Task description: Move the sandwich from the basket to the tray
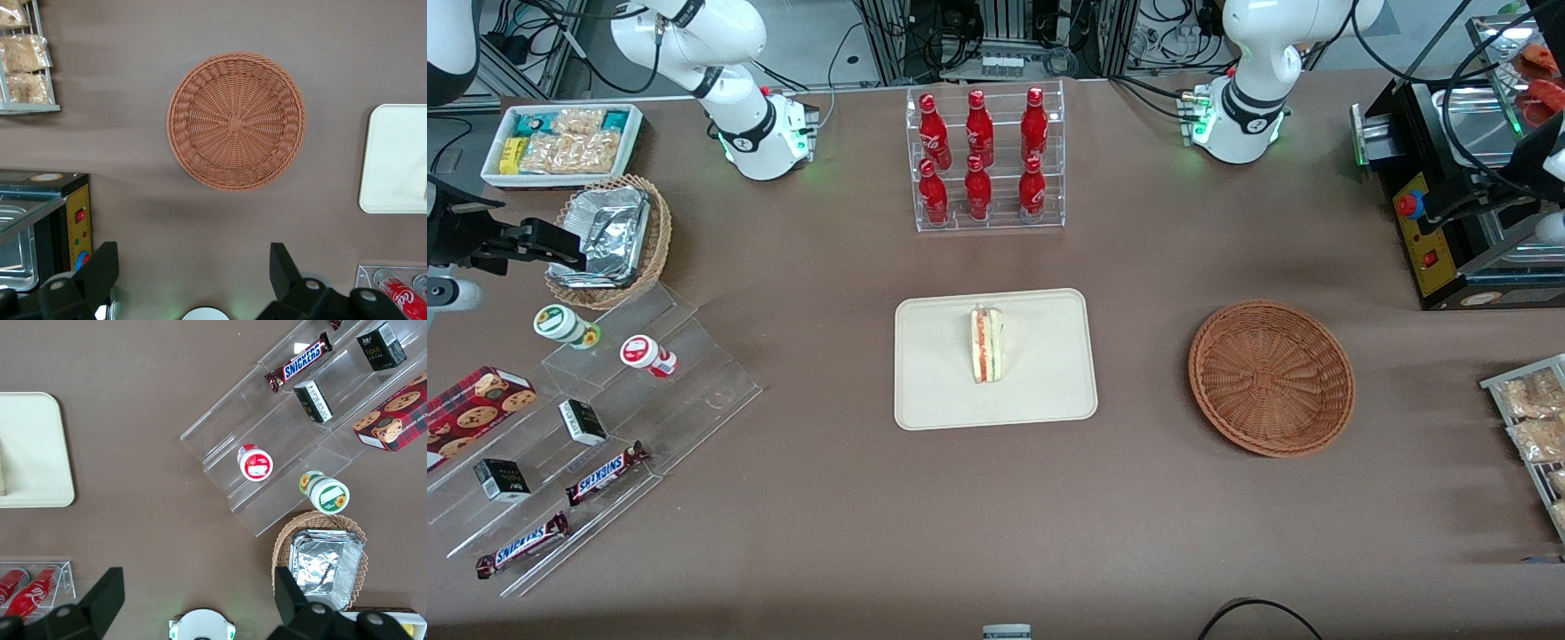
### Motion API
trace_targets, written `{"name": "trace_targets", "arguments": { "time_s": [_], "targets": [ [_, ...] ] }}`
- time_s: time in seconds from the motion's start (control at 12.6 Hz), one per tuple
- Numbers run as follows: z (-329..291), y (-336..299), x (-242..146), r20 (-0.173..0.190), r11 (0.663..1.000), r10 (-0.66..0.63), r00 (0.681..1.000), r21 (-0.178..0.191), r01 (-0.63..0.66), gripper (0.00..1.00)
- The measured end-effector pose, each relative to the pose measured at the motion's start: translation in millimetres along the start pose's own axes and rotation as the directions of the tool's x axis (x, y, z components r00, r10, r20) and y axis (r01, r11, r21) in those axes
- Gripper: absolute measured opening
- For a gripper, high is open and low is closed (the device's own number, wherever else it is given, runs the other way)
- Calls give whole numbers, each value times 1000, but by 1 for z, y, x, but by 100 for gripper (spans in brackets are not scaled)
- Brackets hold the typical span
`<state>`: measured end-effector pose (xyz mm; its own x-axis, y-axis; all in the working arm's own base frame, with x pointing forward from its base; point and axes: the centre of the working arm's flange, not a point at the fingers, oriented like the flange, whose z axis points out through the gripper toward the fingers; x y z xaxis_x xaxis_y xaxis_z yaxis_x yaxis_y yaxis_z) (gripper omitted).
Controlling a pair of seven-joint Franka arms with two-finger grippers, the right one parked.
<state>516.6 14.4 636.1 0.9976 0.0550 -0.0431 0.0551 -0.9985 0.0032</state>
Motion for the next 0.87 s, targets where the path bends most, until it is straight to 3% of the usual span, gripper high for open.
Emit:
{"name": "trace_targets", "arguments": {
  "time_s": [0.47,0.87],
  "targets": [
    [4,34,26,-67,998,59,996,-1,-59,100],
    [3,53,44,-77,996,90,993,1,-90,100]
  ]
}}
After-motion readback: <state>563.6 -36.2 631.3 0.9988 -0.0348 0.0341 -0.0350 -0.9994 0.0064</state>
